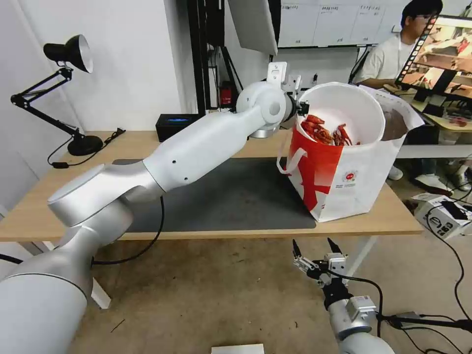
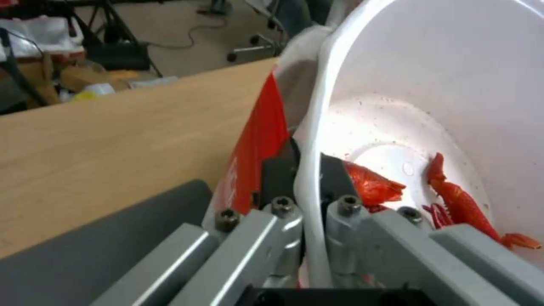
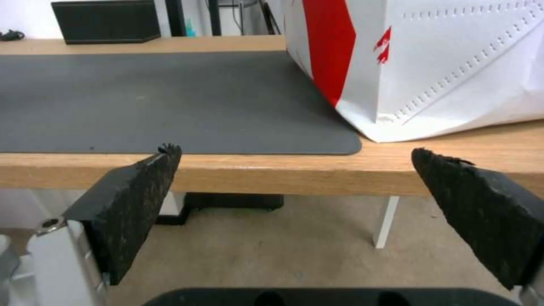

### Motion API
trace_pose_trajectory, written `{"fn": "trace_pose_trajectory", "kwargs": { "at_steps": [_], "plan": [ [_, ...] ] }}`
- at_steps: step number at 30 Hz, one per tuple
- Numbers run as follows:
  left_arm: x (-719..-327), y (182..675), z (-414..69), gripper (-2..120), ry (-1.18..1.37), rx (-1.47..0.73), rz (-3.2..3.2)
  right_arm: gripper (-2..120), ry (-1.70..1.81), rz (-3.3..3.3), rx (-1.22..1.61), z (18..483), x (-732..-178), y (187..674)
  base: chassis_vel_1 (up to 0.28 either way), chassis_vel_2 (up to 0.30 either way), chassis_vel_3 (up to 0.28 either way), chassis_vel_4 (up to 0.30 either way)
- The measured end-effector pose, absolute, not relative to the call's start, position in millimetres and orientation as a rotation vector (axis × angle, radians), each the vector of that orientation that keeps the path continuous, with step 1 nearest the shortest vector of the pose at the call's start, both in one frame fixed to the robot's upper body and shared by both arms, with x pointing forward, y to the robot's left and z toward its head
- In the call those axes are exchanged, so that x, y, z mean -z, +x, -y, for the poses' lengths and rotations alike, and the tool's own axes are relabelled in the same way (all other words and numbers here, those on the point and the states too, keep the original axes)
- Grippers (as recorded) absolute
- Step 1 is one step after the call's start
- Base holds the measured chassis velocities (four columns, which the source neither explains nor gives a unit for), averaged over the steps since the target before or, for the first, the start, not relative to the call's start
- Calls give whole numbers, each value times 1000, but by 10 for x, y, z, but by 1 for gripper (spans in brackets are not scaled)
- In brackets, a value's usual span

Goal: Pick up the trash from the table and place it into the takeout bag.

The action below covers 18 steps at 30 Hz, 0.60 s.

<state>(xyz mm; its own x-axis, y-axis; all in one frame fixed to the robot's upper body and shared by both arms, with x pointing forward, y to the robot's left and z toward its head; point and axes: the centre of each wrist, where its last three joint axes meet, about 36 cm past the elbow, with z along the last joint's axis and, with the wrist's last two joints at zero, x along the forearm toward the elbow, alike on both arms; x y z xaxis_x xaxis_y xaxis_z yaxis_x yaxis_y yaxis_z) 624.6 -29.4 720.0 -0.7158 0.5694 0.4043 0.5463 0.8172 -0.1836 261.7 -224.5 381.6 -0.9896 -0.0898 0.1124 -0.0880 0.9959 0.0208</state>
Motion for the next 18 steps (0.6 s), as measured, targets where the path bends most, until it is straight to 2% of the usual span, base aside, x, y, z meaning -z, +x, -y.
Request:
{"fn": "trace_pose_trajectory", "kwargs": {
  "at_steps": [2,5,6,8,10,11,12,14,15,18],
  "plan": [
    [-7201,6244,294,5,-833,-64,2543,100,135,3025,24,2245,-3816,2617,0,0,0,0],
    [-7215,6221,289,24,-856,-44,2493,100,135,3025,24,2245,-3816,2617,0,0,0,0],
    [-7215,6221,289,24,-856,-44,2493,100,135,3025,24,2245,-3816,2617,0,0,0,0],
    [-7220,6215,294,33,-861,-31,2480,100,135,3025,24,2245,-3816,2617,0,0,0,0],
    [-7223,6213,298,37,-862,-28,2476,100,135,3025,24,2245,-3816,2617,0,0,0,0],
    [-7228,6211,304,43,-863,-26,2475,100,135,3025,24,2245,-3816,2617,0,0,0,0],
    [-7228,6211,304,43,-863,-26,2475,100,135,3025,24,2245,-3816,2617,0,0,0,0],
    [-7235,6207,303,54,-865,-27,2475,100,135,3025,24,2245,-3816,2617,0,0,0,0],
    [-7235,6207,303,54,-865,-27,2475,100,135,3025,24,2245,-3816,2617,0,0,0,0],
    [-7257,6213,278,71,-864,-36,2481,100,135,3025,24,2245,-3816,2617,0,0,0,0]
  ]
}}
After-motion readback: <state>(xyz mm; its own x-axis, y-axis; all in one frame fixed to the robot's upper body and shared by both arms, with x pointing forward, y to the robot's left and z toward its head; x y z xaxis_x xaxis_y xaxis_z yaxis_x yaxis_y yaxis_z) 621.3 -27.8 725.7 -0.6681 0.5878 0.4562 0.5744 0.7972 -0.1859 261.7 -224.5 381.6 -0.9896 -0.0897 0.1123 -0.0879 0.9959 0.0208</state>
